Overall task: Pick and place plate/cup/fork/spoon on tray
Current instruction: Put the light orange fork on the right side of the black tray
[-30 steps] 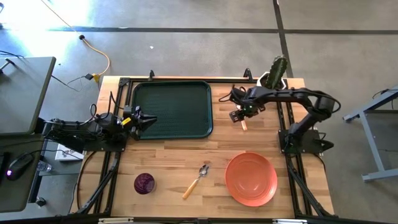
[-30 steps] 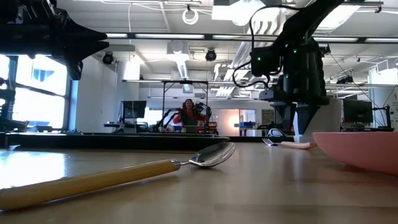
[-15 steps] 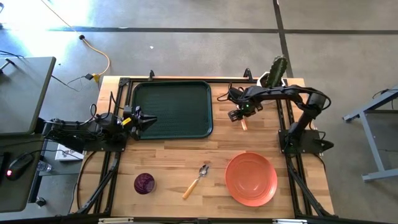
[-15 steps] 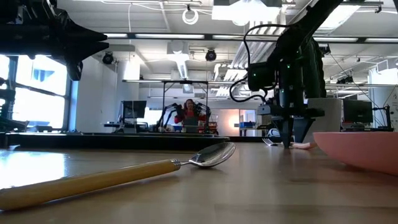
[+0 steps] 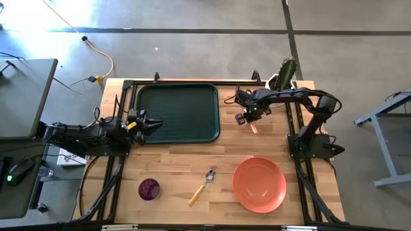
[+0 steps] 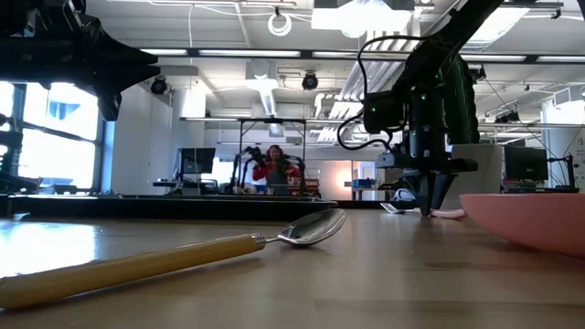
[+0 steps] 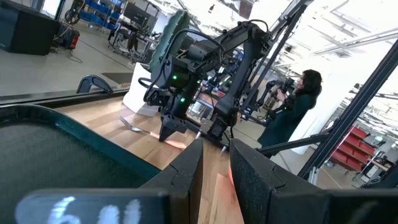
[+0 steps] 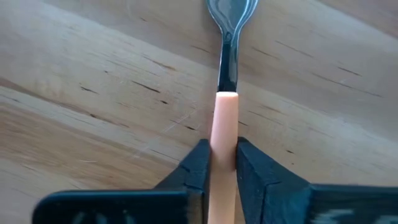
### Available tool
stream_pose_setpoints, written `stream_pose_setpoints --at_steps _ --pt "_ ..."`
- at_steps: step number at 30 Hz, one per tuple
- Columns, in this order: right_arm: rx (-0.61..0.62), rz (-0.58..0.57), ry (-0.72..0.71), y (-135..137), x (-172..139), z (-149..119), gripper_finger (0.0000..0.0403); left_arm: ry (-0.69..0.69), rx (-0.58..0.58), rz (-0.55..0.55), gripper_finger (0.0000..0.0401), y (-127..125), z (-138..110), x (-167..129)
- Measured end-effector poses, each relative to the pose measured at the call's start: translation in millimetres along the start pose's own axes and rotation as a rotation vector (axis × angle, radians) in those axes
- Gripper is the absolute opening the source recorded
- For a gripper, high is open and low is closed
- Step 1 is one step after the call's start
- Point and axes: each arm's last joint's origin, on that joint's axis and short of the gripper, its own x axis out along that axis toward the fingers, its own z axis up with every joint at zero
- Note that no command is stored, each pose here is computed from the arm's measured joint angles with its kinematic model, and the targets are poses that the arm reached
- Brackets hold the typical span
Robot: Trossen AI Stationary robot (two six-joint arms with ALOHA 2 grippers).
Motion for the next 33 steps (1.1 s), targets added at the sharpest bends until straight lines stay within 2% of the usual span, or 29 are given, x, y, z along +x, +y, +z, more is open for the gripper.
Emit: stream_pose_setpoints --at_steps 9,16,25,33 --pt "0.058 0.006 0.012 1.1 -1.7 -0.3 0.0030 0.000 0.000 0.000 0.0071 0.0 0.0 0.0" --pt "0.061 0.042 -0.008 17.6 -12.5 0.6 0.0030 0.001 0.000 0.000 0.0071 0.0 -0.1 0.0" --pt "0.092 0.102 -0.119 47.0 -35.5 4.6 0.0030 0.053 0.021 0.013 0.0071 2.1 -4.9 -0.1" --pt "0.147 0.222 -0.283 75.6 -63.6 14.4 0.0030 0.095 0.041 0.016 0.0071 3.4 -8.5 -0.4"
